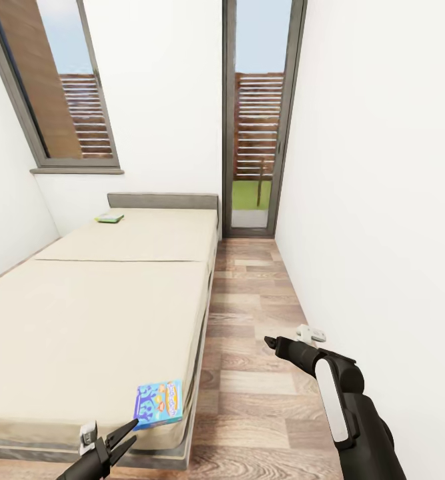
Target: Put all the toys in the child's room - the three board games (two on the bed and one on the table), the two jigsaw puzzles on the table, and the tennis ball on the table - inside the toy box on the table in the child's room.
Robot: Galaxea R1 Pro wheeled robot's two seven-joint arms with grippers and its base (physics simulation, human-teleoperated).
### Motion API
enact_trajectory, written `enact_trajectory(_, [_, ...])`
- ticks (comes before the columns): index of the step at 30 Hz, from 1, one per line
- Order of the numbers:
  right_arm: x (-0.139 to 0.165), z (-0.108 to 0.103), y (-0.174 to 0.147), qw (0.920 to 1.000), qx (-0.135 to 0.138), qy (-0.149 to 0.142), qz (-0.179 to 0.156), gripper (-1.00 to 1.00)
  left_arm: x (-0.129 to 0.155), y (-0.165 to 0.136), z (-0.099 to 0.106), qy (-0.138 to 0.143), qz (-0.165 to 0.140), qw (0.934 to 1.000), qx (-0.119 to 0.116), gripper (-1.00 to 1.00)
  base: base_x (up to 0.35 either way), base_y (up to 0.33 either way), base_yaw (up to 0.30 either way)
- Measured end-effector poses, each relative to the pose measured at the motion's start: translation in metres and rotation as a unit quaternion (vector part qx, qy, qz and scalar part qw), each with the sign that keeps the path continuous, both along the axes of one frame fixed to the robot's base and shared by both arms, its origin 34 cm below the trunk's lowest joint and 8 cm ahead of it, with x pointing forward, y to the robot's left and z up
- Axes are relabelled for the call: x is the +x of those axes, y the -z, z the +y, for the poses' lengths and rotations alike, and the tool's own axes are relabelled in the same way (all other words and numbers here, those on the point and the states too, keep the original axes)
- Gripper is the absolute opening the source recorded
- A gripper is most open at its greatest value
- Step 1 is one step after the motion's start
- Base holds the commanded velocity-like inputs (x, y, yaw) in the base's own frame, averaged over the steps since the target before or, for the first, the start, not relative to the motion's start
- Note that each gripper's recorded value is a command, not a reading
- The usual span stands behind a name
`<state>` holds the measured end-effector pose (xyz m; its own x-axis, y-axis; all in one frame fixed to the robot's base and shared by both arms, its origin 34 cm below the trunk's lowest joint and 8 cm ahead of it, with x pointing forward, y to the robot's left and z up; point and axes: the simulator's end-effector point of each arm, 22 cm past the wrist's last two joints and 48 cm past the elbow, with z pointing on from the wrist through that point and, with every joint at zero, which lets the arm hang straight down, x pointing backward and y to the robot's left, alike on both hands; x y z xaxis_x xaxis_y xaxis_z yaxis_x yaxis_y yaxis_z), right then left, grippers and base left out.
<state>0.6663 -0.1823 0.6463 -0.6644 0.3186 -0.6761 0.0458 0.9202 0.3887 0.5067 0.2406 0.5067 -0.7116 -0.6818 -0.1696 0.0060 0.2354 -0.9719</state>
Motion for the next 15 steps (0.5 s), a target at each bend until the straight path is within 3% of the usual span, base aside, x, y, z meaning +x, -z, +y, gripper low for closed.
enact_trajectory(15, [0.0001, 0.0001, 0.0002, 1.0000, 0.000, 0.000, 0.000, 1.00, -0.0014, 0.0008, -0.0017, 0.003, 0.002, 1.0000, -0.001, 1.00, 0.014, -0.010, 0.000])
